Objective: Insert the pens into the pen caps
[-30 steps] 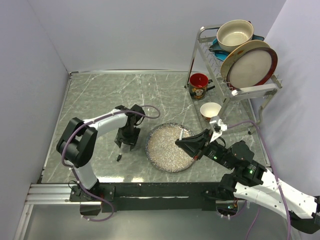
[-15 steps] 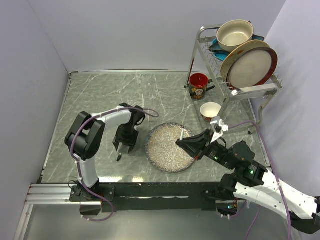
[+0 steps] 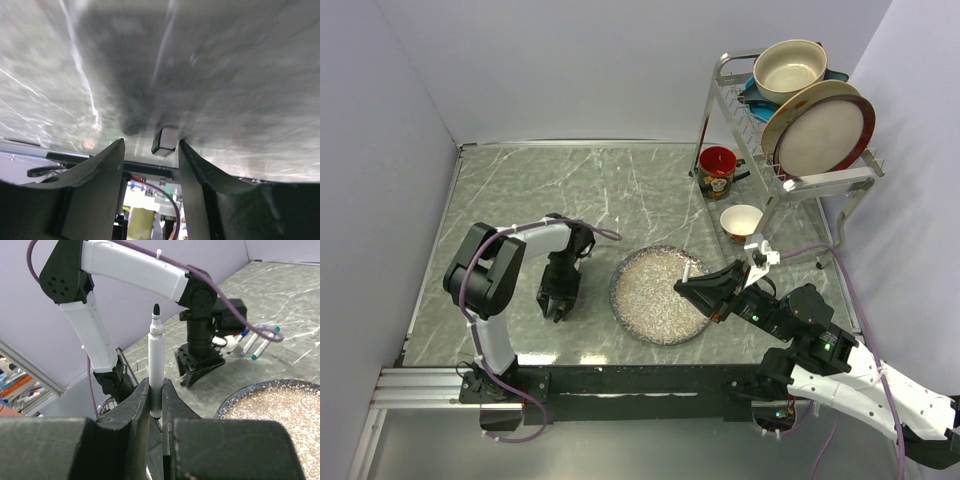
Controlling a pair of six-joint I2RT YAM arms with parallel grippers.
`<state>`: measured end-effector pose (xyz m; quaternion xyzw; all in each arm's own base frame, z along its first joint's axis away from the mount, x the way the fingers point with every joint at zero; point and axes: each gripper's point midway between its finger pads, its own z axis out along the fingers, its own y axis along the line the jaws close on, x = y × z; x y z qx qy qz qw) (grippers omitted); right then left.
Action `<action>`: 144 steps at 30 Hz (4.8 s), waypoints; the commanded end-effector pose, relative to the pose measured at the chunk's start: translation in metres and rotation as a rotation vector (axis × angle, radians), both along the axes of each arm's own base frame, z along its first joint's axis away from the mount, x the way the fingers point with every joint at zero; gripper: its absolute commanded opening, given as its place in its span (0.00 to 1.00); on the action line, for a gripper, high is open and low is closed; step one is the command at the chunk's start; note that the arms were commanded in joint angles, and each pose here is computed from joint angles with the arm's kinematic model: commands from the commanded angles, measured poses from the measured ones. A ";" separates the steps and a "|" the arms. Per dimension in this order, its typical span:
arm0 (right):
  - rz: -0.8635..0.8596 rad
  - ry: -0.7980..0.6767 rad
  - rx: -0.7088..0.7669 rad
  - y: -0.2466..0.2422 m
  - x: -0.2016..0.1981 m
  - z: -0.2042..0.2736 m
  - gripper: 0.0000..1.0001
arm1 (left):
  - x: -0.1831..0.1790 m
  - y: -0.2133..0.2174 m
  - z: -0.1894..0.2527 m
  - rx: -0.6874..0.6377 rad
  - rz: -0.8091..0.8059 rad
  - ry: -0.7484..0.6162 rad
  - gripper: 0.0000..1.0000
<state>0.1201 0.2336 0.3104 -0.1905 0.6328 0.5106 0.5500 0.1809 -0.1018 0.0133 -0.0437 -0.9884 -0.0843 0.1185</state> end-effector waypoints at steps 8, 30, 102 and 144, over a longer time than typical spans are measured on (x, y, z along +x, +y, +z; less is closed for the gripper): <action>0.008 -0.020 0.038 0.000 -0.002 0.017 0.00 | 0.001 -0.008 -0.013 -0.050 -0.001 0.002 0.36; 0.010 -0.016 0.036 0.004 0.000 0.019 0.00 | 0.039 -0.017 -0.016 -0.058 -0.062 -0.086 0.45; 0.221 0.125 -0.050 0.101 -0.018 -0.004 0.00 | -0.033 -0.144 0.381 -1.811 -0.197 -1.316 0.01; 0.226 0.071 -0.081 0.095 -0.028 -0.007 0.00 | -0.057 -0.152 0.374 -1.658 -0.285 -1.001 0.01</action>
